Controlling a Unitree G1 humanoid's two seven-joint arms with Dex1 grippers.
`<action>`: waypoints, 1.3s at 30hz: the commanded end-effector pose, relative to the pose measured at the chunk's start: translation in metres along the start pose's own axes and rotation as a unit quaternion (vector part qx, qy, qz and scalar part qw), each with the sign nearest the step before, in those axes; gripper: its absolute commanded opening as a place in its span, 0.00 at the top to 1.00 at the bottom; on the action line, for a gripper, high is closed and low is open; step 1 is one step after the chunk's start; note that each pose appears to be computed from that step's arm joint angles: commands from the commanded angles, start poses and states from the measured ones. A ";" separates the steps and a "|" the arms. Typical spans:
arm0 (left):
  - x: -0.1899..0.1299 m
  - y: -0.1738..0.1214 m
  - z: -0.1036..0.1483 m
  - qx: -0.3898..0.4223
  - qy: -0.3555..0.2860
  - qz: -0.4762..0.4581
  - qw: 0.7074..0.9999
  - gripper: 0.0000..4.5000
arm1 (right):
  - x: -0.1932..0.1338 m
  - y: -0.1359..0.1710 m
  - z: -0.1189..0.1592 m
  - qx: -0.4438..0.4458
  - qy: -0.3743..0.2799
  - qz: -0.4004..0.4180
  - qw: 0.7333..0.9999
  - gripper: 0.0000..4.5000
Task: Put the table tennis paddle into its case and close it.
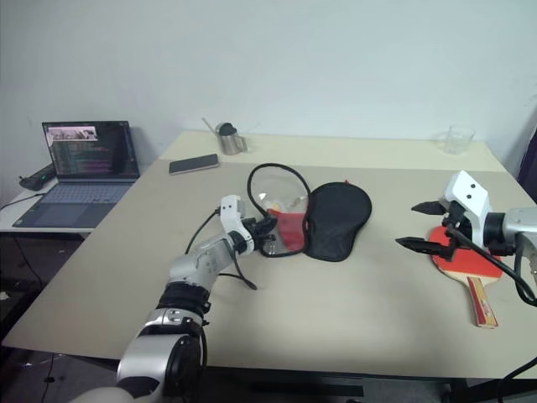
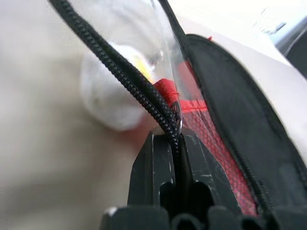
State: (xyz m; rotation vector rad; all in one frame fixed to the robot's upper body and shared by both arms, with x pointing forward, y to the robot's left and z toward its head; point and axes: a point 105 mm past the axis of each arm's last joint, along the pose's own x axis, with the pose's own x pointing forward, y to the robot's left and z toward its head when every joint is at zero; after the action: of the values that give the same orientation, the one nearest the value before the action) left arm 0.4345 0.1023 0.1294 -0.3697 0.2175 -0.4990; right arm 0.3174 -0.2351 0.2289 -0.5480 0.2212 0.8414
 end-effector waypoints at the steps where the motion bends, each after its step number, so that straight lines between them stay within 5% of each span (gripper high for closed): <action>1: -0.006 -0.002 0.012 0.010 -0.022 0.004 1.000 0.99 | -0.007 -0.003 0.015 -0.022 -0.018 -0.010 1.000 0.00; 17: -0.016 -0.007 0.011 0.012 -0.018 0.021 1.000 0.99 | -0.005 -0.002 0.013 -0.019 -0.017 -0.006 1.000 0.00; 21: -0.016 -0.008 0.010 0.017 -0.009 0.017 1.000 0.77 | -0.004 -0.002 0.012 -0.018 -0.017 -0.006 1.000 0.00; 30: -0.037 -0.002 0.022 0.103 -0.004 -0.020 0.994 0.04 | -0.007 -0.007 0.006 -0.008 -0.008 -0.029 1.000 0.00; 39: -0.122 -0.008 0.046 0.230 0.076 -0.186 0.952 0.01 | -0.037 -0.048 -0.036 0.051 0.067 -0.213 0.973 0.00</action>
State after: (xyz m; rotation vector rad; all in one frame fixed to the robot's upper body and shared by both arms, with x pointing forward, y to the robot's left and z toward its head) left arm 0.3551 0.1759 0.1563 0.0513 0.2681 -0.8094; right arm 0.3321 -0.2822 0.2129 -0.5326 0.2990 0.5126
